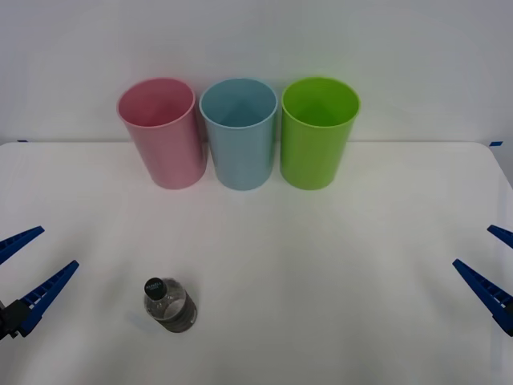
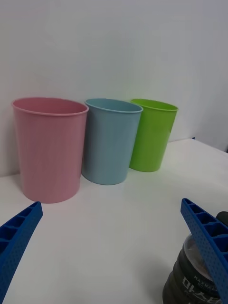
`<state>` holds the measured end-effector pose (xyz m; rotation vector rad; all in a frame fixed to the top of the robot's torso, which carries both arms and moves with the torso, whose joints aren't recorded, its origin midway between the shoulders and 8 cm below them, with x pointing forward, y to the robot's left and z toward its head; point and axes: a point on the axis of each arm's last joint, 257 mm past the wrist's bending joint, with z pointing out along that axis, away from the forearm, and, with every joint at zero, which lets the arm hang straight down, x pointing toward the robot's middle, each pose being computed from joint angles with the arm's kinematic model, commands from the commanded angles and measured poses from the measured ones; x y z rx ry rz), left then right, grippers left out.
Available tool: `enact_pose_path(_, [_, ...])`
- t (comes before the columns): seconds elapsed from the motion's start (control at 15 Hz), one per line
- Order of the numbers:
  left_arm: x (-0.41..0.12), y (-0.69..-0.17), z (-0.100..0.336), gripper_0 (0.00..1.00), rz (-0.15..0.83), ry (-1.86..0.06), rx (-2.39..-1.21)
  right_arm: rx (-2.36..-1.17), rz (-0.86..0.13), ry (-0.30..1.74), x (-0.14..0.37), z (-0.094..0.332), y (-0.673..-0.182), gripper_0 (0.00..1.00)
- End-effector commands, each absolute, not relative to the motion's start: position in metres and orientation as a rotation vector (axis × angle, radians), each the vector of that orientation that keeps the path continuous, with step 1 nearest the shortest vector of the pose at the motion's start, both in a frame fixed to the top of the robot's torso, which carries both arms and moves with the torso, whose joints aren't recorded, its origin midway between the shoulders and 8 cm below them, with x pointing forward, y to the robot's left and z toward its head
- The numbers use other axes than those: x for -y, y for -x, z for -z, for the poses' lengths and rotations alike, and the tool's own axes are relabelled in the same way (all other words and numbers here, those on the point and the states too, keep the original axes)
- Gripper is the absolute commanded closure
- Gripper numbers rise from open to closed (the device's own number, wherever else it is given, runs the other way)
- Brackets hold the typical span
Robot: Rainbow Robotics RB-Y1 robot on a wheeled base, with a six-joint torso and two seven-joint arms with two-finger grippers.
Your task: Grasp the object on the table and drop it into the matching bin: aluminum can to the light blue bin, PET bottle to the pink bin.
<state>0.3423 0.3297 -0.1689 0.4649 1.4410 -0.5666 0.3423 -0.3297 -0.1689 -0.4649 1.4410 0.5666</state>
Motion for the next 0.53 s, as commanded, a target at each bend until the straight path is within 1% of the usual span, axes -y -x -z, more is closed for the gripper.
enact_pose_path(0.07, [-0.330, -0.342, 0.169, 0.00, 0.567, -0.465, -1.441, -1.441, -0.567, 0.465, 0.330, 0.169, -0.342, 0.00])
enact_pose_path(0.13, [-0.330, -0.342, 0.169, 0.00, 0.567, -0.465, -1.441, -1.441, -0.567, 0.465, 0.330, 0.169, -0.342, 0.00])
enact_pose_path(0.2, [-0.318, -0.343, 0.179, 0.00, 0.593, -0.464, -1.449, -1.441, -0.567, 0.465, 0.330, 0.169, -0.342, 0.00])
enact_pose_path(0.27, [-0.315, -0.344, 0.178, 0.00, 0.601, -0.470, -1.447, -1.441, -0.567, 0.465, 0.330, 0.169, -0.342, 0.00])
enact_pose_path(0.53, [-0.321, -0.341, 0.178, 0.00, 0.587, -0.536, -1.472, -1.441, -0.567, 0.465, 0.330, 0.169, -0.342, 0.00])
